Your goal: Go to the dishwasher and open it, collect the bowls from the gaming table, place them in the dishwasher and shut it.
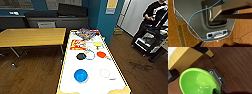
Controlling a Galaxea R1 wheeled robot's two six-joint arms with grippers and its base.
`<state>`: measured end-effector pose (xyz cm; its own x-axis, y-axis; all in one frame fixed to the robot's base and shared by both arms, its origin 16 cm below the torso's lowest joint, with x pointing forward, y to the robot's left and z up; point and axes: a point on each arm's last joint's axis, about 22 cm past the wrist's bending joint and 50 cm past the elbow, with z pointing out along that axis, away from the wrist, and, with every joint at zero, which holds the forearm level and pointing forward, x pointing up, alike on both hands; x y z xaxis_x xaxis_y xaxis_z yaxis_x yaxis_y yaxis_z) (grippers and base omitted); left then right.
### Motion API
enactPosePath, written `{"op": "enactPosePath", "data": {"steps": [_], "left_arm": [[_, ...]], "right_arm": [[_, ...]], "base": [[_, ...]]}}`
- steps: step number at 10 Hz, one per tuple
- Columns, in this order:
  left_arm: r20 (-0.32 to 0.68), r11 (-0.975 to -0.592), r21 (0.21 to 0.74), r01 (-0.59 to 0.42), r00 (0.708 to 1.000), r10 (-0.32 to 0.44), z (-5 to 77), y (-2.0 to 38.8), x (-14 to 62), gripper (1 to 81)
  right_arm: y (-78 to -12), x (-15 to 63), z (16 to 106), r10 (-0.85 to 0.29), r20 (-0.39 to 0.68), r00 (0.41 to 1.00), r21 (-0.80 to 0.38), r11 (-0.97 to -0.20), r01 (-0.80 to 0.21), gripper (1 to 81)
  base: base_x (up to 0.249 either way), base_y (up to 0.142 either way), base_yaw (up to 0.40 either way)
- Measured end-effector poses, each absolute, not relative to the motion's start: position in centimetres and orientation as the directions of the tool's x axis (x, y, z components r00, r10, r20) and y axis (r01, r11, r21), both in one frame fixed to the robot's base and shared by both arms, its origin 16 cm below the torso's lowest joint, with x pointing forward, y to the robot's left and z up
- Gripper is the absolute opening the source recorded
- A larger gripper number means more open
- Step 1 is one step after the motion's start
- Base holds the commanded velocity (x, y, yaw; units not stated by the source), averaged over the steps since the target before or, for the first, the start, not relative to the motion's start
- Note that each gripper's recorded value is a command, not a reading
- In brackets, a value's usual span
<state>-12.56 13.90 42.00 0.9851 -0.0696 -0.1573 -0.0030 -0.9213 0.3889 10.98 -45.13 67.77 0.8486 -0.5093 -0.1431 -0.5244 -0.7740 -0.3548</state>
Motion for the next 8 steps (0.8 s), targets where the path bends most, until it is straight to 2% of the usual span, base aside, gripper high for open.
{"op": "enactPosePath", "data": {"steps": [2, 4, 8], "left_arm": [[-0.157, -0.921, 0.389, -0.003, 0.985, -0.07, 42.0, 13.9, -12.6, 81.1], [-0.156, -0.921, 0.389, -0.004, 0.985, -0.07, 42.0, 13.9, -12.6, 81.1], [-0.143, -0.906, 0.423, 0.003, 0.988, -0.064, 42.2, 13.7, -11.4, 81.1]], "right_arm": [[-43.7, 1.9, 67.0, -0.434, -0.244, 0.867, -0.331, -0.803, -0.495, 1.0], [-40.9, -5.0, 66.2, -0.354, -0.315, 0.88, -0.359, -0.815, -0.456, 1.0], [-33.9, -11.4, 60.6, -0.328, -0.325, 0.887, -0.413, -0.794, -0.445, 1.0]], "base": [[0.0, 0.0, 0.0], [0.0, 0.0, 0.0], [0.0, 0.0, 0.0]]}}
